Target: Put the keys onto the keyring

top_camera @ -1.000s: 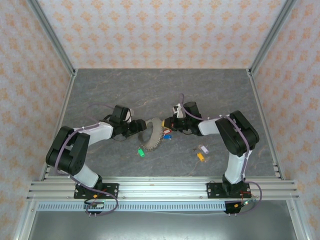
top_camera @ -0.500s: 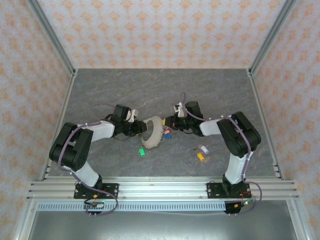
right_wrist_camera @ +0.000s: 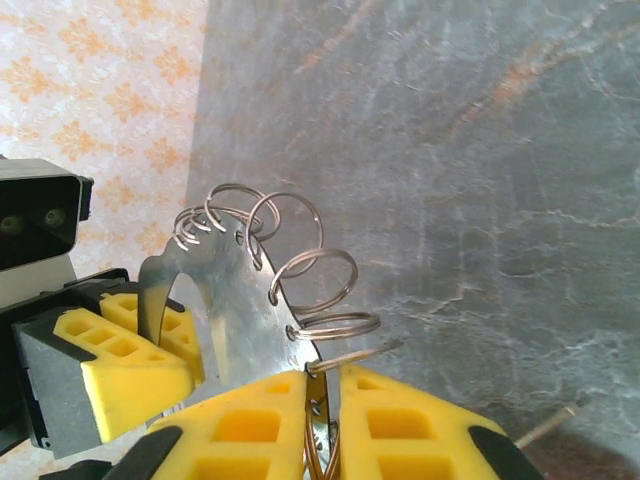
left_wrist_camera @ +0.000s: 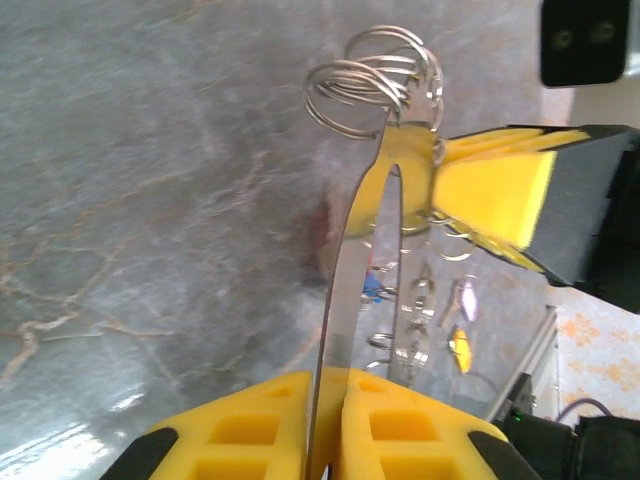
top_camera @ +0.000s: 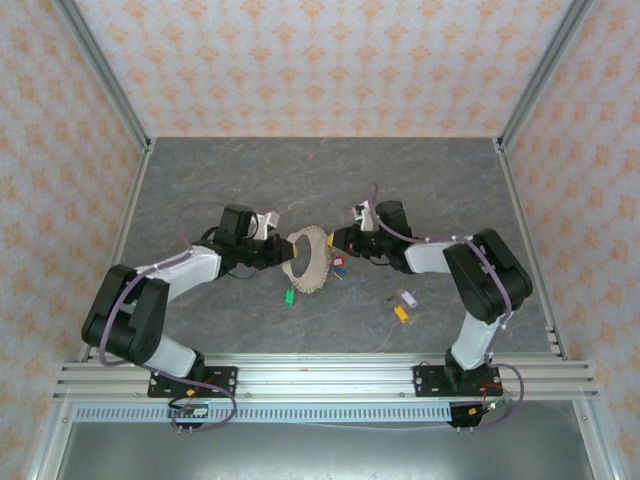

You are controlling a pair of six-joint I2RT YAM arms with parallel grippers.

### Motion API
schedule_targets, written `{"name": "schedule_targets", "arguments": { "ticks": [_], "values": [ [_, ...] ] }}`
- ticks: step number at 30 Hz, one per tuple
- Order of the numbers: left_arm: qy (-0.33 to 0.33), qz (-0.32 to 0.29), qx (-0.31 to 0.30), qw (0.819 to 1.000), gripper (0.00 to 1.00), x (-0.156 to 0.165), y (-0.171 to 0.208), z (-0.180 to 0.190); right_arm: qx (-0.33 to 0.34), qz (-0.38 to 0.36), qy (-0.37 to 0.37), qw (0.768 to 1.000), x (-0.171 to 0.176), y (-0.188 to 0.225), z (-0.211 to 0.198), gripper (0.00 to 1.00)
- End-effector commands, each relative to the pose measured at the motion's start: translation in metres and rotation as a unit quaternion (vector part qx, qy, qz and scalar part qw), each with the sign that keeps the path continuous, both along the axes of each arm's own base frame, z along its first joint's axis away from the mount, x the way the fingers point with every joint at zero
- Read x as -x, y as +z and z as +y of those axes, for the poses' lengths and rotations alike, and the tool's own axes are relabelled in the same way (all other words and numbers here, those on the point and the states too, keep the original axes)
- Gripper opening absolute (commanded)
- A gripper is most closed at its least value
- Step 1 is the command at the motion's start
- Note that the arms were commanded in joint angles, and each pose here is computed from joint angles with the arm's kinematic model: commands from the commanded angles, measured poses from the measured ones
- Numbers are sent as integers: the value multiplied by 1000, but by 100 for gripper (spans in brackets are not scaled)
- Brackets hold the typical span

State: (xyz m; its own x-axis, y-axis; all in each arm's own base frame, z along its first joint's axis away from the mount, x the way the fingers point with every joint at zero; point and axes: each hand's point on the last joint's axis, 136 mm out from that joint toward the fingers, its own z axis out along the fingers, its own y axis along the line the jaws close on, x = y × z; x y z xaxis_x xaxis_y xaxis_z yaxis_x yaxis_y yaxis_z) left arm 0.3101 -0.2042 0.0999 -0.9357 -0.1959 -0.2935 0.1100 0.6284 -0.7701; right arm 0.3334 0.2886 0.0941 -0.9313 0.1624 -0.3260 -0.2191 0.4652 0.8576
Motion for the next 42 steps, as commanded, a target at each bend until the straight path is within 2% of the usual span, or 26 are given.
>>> {"name": "schedule_targets", "arguments": {
  "ticks": [1, 4, 7, 10, 12, 16, 17, 21, 22, 23, 27, 28, 30, 32, 33, 34, 35, 36, 38, 40, 42],
  "values": [
    [4, -59, 15, 998, 0, -4, 48, -1, 1, -56, -3, 998, 8, 35, -2, 24],
    [-2, -116, -12, 993, 0, 3, 85, 7, 51, -98, -49, 993, 9, 51, -25, 40],
    [-12, -177, -37, 983, 0, 14, 125, 14, 89, -163, -106, 977, 13, 77, -56, 52],
    [-35, -231, -57, 971, 0, 29, 163, 17, 86, -249, -137, 955, 27, 113, -77, 61],
    [-66, -260, -71, 961, 0, 40, 182, 13, 71, -304, -142, 939, 40, 136, -85, 62],
    [-140, -312, -86, 936, 0, 65, 215, 0, 45, -398, -111, 910, 70, 171, -86, 51],
    [-155, -320, -88, 931, 0, 71, 222, -1, 47, -416, -99, 902, 76, 176, -84, 45],
    [-197, -337, -104, 915, 0, 81, 243, -7, 79, -494, -47, 864, 104, 184, -65, 32],
    [-205, -340, -108, 911, 0, 83, 249, -8, 94, -519, -42, 849, 109, 184, -60, 23],
    [-211, -344, -111, 908, 0, 84, 254, -10, 106, -542, -45, 832, 113, 186, -56, 19],
    [-236, -344, -156, 895, 0, 84, 258, -12, 140, -637, -23, 758, 134, 188, -35, 16],
    [-238, -340, -176, 892, 0, 83, 256, -11, 149, -659, -5, 737, 140, 188, -28, 15],
    [-217, -331, -266, 879, 0, 70, 249, 1, 169, -689, 21, 704, 149, 187, -15, 14],
    [-182, -331, -388, 841, 0, 50, 240, 20, 193, -705, 22, 682, 150, 185, -7, 17],
    [-173, -331, -424, 825, 0, 45, 240, 25, 198, -705, 10, 680, 145, 184, -8, 17],
    [-163, -331, -440, 819, 0, 42, 244, 26, 200, -705, -10, 681, 141, 183, -9, 18],
    [-160, -334, -427, 825, 0, 41, 247, 22, 196, -705, -21, 681, 139, 182, -10, 18],
    [-157, -344, -404, 833, 0, 42, 251, 14, 193, -704, -18, 683, 140, 180, -9, 19],
    [-195, -385, -295, 853, 0, 61, 268, -19, 192, -698, 13, 690, 144, 172, -1, 20],
    [-232, -401, -231, 856, 0, 78, 278, -37, 178, -693, 38, 697, 149, 170, 6, 20],
    [-240, -396, -241, 853, 0, 79, 274, -35, 143, -691, 19, 709, 153, 181, 6, 20]
  ]
}}
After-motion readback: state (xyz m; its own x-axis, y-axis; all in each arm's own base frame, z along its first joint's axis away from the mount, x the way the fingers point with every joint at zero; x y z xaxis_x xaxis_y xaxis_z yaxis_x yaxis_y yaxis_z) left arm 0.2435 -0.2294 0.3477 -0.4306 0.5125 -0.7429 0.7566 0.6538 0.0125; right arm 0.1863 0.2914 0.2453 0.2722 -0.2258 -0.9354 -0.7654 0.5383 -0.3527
